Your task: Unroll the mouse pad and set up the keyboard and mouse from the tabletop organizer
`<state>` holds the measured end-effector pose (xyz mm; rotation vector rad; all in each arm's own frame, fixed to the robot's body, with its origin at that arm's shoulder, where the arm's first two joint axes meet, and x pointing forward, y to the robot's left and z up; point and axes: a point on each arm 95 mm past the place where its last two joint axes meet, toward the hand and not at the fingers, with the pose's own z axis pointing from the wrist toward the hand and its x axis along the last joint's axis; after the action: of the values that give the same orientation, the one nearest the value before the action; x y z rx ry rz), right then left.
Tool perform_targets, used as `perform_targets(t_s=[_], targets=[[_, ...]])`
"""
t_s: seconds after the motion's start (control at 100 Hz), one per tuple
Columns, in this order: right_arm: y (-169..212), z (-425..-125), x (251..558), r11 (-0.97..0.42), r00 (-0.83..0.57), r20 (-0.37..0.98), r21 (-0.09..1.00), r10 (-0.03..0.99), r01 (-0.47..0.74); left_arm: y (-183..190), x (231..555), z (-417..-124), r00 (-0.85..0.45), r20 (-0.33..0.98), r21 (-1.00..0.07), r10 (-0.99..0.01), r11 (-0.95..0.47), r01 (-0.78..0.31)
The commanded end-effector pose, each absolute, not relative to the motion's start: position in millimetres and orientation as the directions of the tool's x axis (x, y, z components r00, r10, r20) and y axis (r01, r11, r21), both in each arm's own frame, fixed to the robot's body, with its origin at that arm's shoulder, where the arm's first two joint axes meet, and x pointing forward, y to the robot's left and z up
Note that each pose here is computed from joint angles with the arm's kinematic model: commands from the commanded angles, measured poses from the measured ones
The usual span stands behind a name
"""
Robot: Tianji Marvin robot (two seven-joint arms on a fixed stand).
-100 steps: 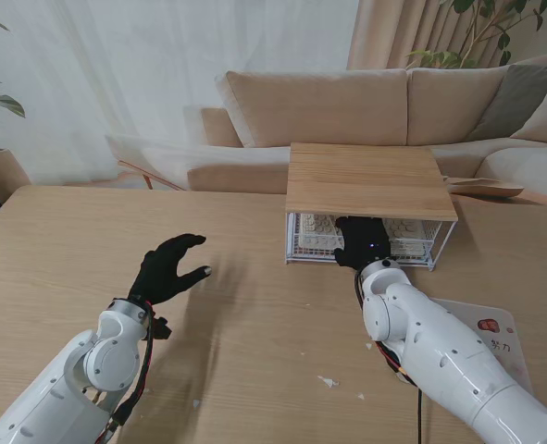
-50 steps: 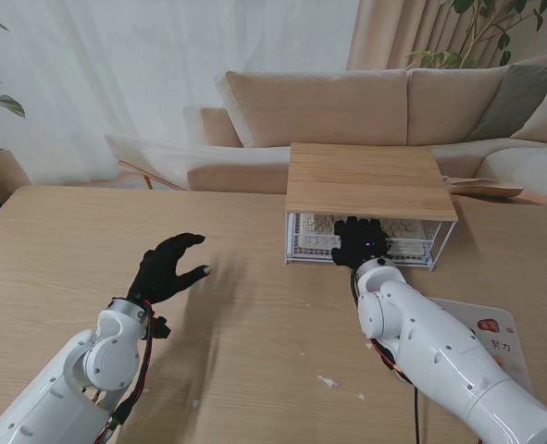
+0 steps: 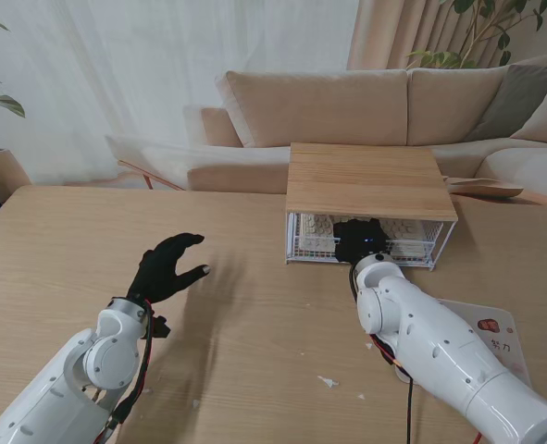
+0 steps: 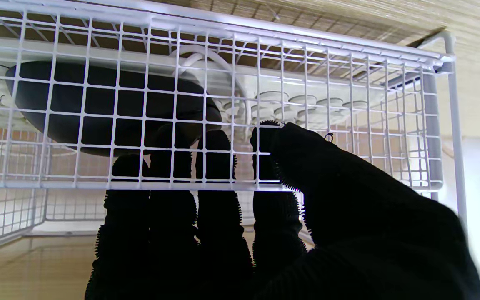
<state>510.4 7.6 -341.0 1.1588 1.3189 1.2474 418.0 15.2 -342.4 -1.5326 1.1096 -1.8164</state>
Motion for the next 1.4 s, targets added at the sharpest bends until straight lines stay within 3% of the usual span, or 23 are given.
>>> perform_targets(t_s=[0.0, 1.39], targets=[[12, -349, 507, 0.033, -0.105, -0.028, 0.998, 0.994, 0.050, 13, 418, -343, -0.227, 0.550, -0.835, -0.804, -0.534, -0.131], [18, -345, 466, 0.086, -0.198, -0.062, 0.990, 0.978, 0.116, 14, 419, -344, -0.224, 0.552, -0.833, -0.803, -0.537, -0.129]])
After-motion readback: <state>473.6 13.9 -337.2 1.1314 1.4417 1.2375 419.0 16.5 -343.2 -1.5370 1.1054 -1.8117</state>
